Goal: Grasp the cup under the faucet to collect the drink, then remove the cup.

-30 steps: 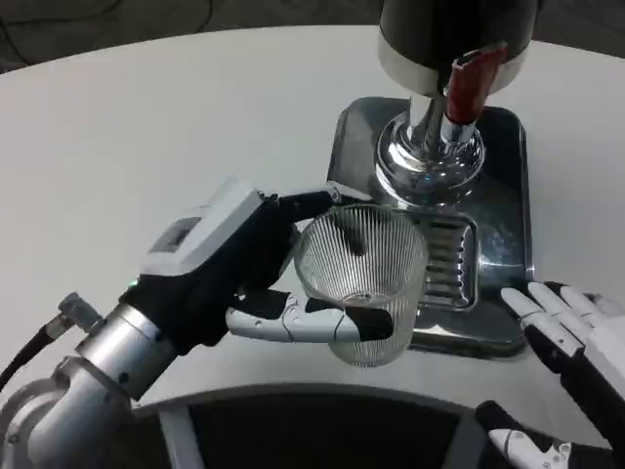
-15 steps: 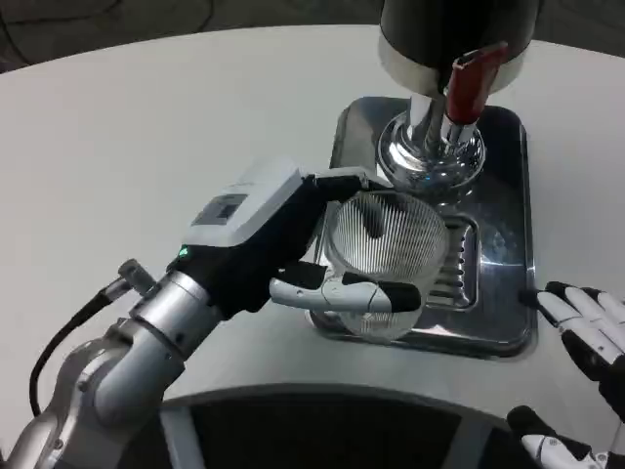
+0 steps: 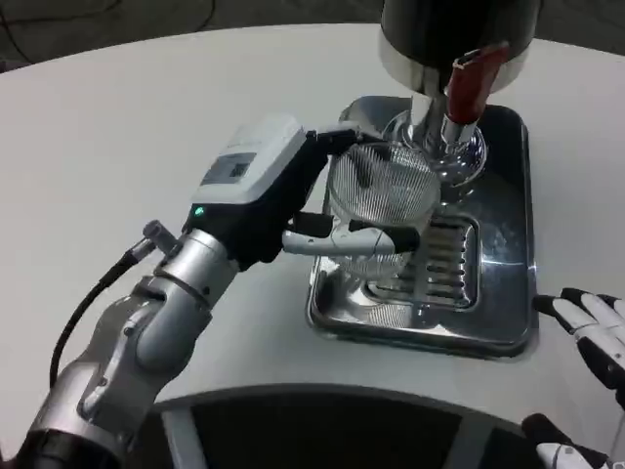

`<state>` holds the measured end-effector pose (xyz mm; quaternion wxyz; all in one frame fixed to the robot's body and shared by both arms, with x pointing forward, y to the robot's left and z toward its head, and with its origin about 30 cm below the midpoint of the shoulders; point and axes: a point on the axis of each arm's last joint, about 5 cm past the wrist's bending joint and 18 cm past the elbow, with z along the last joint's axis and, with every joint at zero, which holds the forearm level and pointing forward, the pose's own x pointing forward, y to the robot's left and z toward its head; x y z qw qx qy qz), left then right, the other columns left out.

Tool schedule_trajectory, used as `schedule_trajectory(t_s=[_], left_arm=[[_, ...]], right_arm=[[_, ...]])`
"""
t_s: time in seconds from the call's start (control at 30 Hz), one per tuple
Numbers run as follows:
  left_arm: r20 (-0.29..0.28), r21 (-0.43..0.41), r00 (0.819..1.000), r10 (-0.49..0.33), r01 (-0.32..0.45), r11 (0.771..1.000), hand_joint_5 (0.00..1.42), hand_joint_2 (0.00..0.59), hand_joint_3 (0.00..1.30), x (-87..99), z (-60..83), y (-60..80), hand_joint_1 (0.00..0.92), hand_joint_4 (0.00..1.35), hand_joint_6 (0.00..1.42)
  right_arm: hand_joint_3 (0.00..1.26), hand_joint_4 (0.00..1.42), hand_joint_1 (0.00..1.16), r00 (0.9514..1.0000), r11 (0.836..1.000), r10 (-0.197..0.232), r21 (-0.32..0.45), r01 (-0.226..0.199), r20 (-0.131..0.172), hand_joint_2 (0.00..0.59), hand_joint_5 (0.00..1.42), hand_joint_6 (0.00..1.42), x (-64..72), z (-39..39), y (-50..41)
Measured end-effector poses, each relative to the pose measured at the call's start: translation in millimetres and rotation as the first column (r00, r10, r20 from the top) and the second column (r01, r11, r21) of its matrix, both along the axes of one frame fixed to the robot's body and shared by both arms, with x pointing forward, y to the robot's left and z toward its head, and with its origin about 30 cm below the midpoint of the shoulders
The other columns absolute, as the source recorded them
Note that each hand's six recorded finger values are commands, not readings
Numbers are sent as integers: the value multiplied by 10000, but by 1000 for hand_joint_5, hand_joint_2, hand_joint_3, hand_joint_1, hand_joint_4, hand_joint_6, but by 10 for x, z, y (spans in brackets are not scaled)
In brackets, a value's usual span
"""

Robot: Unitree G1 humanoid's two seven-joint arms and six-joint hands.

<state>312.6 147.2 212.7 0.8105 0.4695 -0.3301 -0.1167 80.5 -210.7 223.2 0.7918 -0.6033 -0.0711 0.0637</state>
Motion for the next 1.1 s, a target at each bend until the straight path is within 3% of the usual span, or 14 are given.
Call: schedule_trajectory(t_s=[0.17,0.67,1.1], left_arm=[[42,-79,10000,-12,12,10000,1424,68,1061,69,4,-87,489,1273,1424],[-87,504,9977,-666,669,9965,1421,66,1052,110,-46,-374,488,1246,1424],[96,590,9992,-385,379,9975,1390,56,1011,108,-50,-329,476,1169,1424]], right_arm=[[63,0,302,9999,10000,38,-85,-37,158,413,0,0,-32,32,-3],[64,0,296,9998,9999,-141,-24,141,112,406,0,0,-110,54,-71],[64,0,295,9999,9999,-136,92,135,21,406,0,0,-122,42,-98]])
